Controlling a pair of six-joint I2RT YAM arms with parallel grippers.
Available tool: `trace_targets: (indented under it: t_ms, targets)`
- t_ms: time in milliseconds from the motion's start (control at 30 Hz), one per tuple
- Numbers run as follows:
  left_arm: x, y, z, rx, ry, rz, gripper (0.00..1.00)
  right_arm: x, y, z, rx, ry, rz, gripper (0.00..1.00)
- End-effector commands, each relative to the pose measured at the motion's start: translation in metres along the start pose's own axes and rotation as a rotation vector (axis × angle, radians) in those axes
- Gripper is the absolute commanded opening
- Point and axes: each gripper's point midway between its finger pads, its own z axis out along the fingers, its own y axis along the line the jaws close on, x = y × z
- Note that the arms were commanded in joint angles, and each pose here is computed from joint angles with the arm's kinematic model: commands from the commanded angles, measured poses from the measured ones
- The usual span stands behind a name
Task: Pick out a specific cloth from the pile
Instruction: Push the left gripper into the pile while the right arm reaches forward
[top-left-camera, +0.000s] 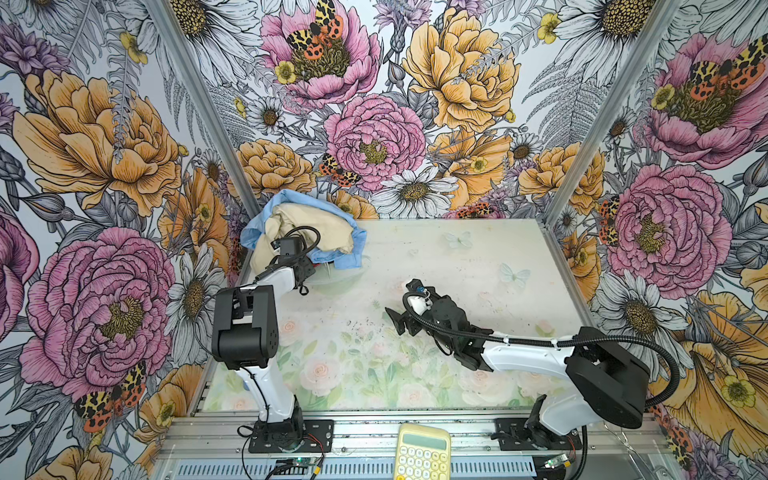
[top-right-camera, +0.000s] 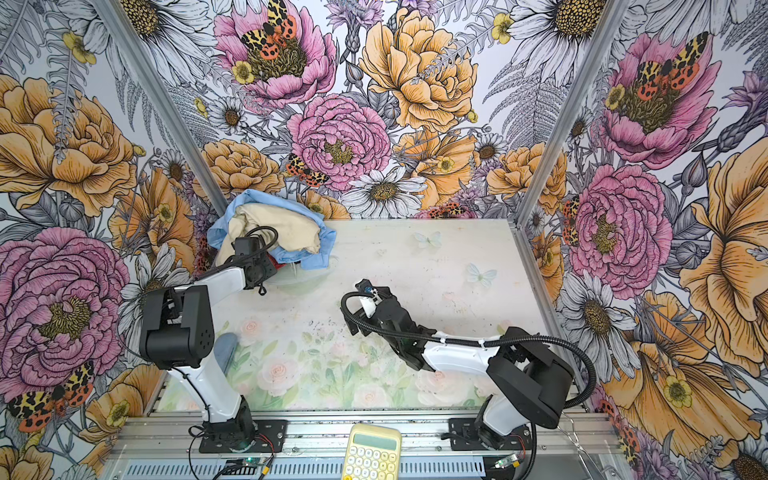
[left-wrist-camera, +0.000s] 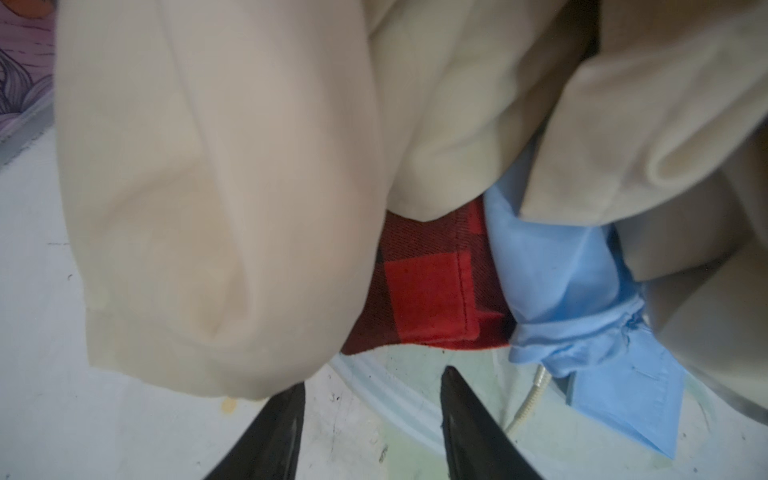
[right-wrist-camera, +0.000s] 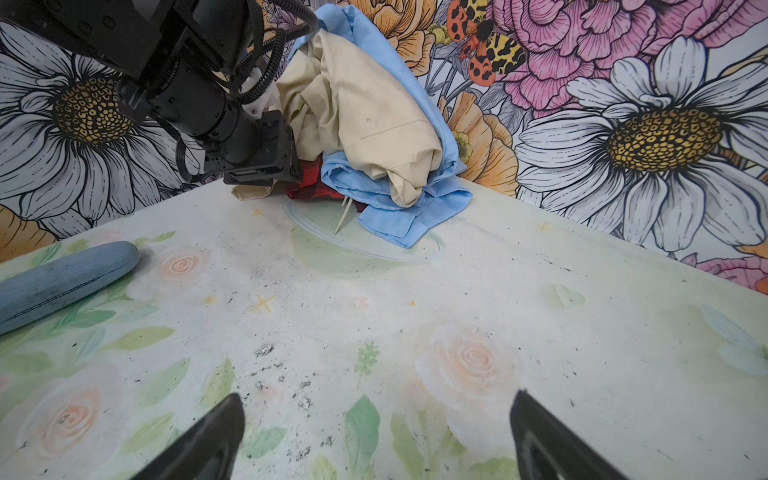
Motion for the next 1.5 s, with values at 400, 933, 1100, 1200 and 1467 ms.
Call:
trace_targets:
  t_ms: [400, 933, 1100, 1200, 1467]
  targets:
    - [-0.011, 0.011, 0.029, -0.044, 0.065, -0.072, 0.47, -0.023, -0.006, -0.002, 0.03, -0.059, -0.007, 1.0]
    - [-0.032, -0.01, -0.004, 0.005, -0.026, -0.019, 0.28, -0.024, -0.008, -0.004, 0.037, -0.061, -0.012, 1.0]
    - [-0.022, -0.005, 0.009, -0.025, 0.008, -0.008, 0.47, -0.023, -0.008, -0.004, 0.039, -0.061, -0.015, 0.99]
    - [-0.018, -0.002, 0.022, -0.047, 0.043, 0.016, 0.47, -0.022, -0.01, -0.003, 0.049, -0.058, -0.016, 0.99]
    - [-0.017, -0.002, 0.038, -0.065, 0.095, 0.024, 0.42, -0.019, -0.011, 0.0, 0.05, -0.049, -0.019, 0.99]
